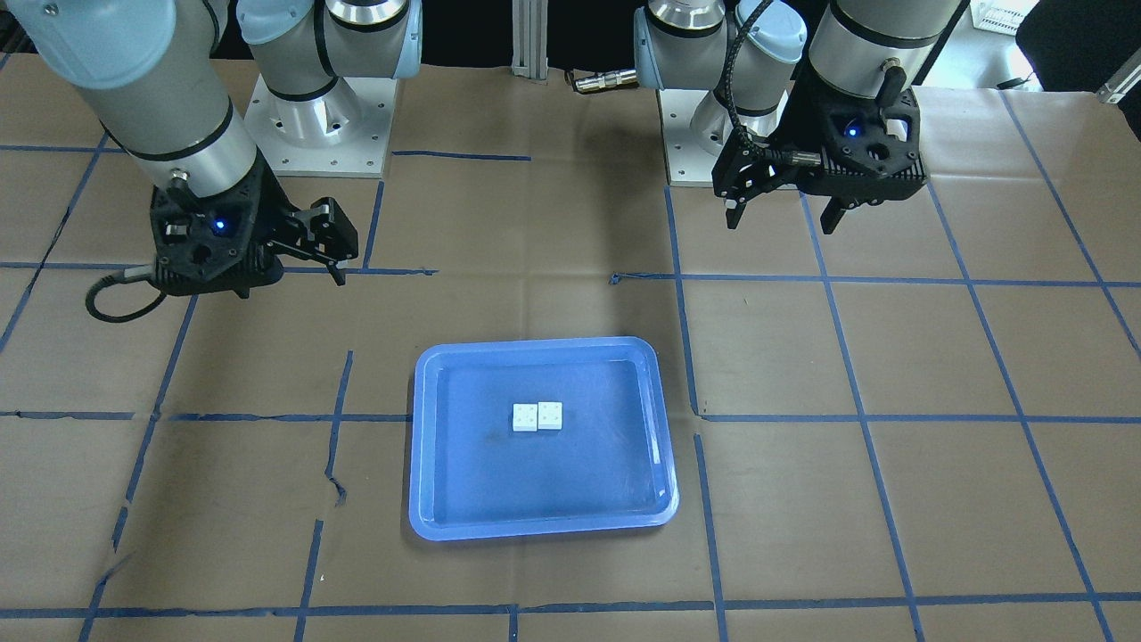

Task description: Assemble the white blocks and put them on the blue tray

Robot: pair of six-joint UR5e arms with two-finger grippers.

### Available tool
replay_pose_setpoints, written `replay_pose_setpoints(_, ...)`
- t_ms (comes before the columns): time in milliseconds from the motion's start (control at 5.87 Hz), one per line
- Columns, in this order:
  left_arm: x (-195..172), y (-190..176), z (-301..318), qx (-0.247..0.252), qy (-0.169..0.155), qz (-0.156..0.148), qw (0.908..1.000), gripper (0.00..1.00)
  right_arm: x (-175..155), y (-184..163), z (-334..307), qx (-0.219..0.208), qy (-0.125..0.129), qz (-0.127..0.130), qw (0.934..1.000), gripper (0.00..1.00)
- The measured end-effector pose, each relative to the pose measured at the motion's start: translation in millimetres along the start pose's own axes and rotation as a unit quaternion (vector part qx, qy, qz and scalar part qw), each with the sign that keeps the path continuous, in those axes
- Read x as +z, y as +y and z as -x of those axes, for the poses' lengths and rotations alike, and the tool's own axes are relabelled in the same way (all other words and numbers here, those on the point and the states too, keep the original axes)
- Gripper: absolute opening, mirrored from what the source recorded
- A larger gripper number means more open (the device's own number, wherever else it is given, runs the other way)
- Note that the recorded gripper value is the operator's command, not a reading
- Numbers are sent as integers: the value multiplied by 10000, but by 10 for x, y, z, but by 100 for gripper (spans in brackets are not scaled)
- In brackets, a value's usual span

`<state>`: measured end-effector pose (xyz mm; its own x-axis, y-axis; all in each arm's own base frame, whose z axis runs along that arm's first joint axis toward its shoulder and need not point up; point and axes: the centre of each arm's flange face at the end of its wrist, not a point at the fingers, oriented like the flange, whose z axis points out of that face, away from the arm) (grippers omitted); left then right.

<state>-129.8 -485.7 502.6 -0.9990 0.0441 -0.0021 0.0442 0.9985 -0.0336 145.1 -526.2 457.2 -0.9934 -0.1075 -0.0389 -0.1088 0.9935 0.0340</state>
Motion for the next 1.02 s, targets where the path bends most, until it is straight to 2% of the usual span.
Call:
replay_pose_setpoints(341, 6, 1, 2, -2, 0, 6, 10000, 99, -385, 90, -6, 413, 134, 168, 9989, 100)
replay_pose_setpoints(1023, 4, 5, 3, -2, -6, 6, 10000, 99, -444, 145, -5, 483, 160, 200, 9985, 100)
